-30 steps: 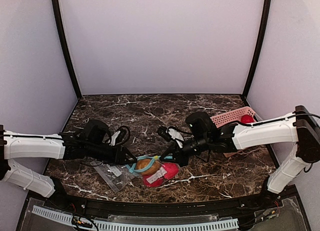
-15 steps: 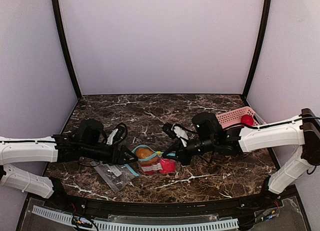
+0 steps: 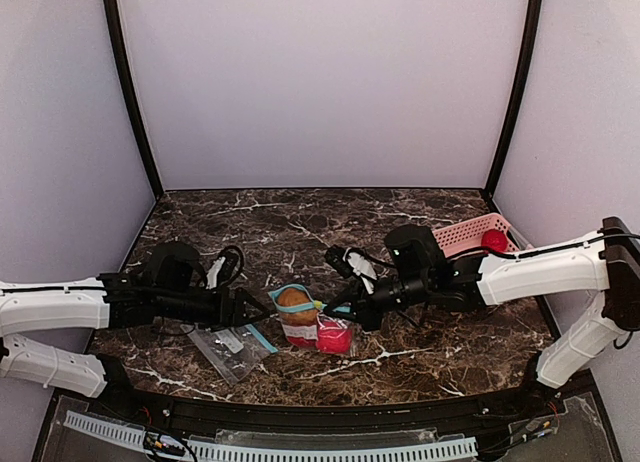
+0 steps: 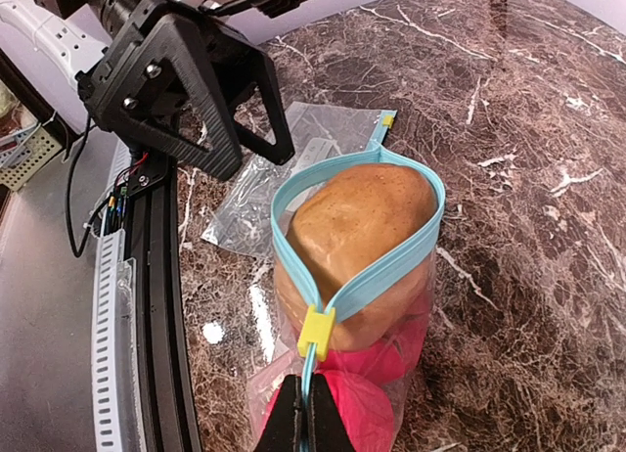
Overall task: Place the food in the zip-top bag and seal the zipper
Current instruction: Adjust the fake fruit in the zipper food storage bag.
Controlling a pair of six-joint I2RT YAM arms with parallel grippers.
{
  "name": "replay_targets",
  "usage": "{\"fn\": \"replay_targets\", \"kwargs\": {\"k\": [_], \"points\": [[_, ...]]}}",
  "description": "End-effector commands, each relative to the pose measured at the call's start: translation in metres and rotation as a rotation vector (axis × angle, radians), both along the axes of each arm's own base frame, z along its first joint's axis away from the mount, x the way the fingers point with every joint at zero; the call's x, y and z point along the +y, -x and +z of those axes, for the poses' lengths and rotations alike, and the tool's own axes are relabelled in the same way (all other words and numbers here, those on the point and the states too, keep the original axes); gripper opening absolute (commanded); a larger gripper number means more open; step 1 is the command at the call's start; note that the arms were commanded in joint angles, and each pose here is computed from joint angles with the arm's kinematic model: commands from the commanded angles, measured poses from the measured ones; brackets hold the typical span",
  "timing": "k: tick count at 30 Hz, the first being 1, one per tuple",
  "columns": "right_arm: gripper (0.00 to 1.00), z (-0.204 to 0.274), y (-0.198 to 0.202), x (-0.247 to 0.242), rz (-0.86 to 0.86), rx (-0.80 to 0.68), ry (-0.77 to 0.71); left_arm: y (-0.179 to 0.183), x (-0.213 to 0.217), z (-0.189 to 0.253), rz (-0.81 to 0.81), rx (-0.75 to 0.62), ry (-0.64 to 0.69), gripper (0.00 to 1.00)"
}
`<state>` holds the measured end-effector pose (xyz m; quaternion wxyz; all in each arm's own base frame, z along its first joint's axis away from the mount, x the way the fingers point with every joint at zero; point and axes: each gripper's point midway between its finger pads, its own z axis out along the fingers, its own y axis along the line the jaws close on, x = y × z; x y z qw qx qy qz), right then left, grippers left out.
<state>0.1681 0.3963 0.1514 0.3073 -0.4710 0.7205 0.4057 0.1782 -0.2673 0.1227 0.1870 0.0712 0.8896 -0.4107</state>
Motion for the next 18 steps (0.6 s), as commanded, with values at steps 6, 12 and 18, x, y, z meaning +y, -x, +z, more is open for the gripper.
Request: {"fn": "replay_targets", "kwargs": {"k": [6, 12, 18], "points": [[0.00, 0.007, 0.008, 0.002, 0.035, 0.008, -0.034, -0.036, -0.001, 0.016, 0.054, -0.053, 0.044, 0.81], [0.00, 0.007, 0.010, 0.001, 0.039, 0.009, -0.032, -0.057, -0.008, 0.013, 0.061, -0.045, 0.046, 0.74], [0.00, 0.005, 0.010, 0.000, 0.039, 0.011, -0.025, -0.066, -0.018, 0.013, 0.027, -0.042, 0.049, 0.67]]}}
